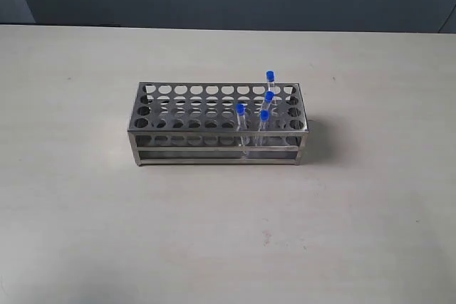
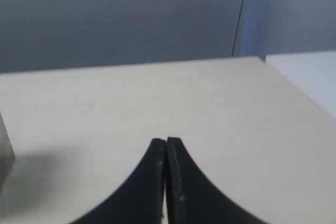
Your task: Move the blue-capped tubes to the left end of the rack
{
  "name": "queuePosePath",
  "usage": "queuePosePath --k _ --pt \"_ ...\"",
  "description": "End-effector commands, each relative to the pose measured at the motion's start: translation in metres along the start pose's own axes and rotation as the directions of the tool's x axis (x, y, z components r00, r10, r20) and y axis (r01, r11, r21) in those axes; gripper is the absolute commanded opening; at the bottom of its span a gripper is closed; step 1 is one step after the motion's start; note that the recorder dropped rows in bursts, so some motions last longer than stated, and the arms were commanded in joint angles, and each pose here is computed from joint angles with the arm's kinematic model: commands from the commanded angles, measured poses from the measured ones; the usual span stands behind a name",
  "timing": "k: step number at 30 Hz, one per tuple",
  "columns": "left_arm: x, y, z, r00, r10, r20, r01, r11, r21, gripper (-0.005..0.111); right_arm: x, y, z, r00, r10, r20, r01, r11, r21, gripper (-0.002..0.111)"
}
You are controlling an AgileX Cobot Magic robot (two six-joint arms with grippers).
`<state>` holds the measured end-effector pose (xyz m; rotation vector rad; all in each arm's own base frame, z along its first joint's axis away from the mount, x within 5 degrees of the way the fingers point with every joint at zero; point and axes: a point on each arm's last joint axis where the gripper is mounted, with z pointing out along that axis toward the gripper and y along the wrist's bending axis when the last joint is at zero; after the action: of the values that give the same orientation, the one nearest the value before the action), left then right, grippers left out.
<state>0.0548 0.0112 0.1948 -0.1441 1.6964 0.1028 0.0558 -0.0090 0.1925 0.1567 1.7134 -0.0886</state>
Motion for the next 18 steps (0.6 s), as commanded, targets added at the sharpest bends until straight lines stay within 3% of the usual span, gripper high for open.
queuePosePath --k 1,5,7,10,14,15,16,18 --pt "0.001 0.000 0.000 1.000 -0.006 0.000 0.006 1.000 0.008 0.000 -0.036 0.000 -0.008 0.860 0.348 0.373 -0.318 0.938 -0.140 0.001" --pt "0.001 0.000 0.000 1.000 -0.006 0.000 0.006 1.000 0.008 0.000 -0.066 -0.012 -0.030 0.552 0.469 0.690 -0.405 0.874 -0.270 0.001" --pt "0.001 0.000 0.000 1.000 -0.006 0.000 0.006 1.000 0.008 0.000 -0.072 -0.019 -0.040 0.408 0.502 0.763 -0.446 0.838 -0.313 0.001" --pt "0.001 0.000 0.000 1.000 -0.006 0.000 0.006 1.000 0.008 0.000 -0.072 -0.025 -0.042 0.294 0.608 0.737 -0.535 0.744 -0.400 0.001" --pt "0.001 0.000 0.000 1.000 -0.006 0.000 0.006 1.000 0.008 0.000 -0.071 -0.019 -0.039 0.176 0.819 0.546 -0.587 0.533 -0.610 0.001" --pt "0.001 0.000 0.000 1.000 -0.006 0.000 0.006 1.000 0.008 0.000 -0.072 -0.017 -0.039 0.175 0.833 0.525 -0.577 0.519 -0.630 0.001" --pt "0.001 0.000 0.000 1.000 -0.006 0.000 0.006 1.000 0.008 0.000 -0.074 -0.015 -0.039 0.217 0.812 0.542 -0.555 0.559 -0.616 0.001" --pt "0.001 0.000 0.000 1.000 -0.006 0.000 0.006 1.000 0.008 0.000 -0.098 -0.011 -0.046 0.315 0.714 0.626 -0.484 0.688 -0.541 0.001"
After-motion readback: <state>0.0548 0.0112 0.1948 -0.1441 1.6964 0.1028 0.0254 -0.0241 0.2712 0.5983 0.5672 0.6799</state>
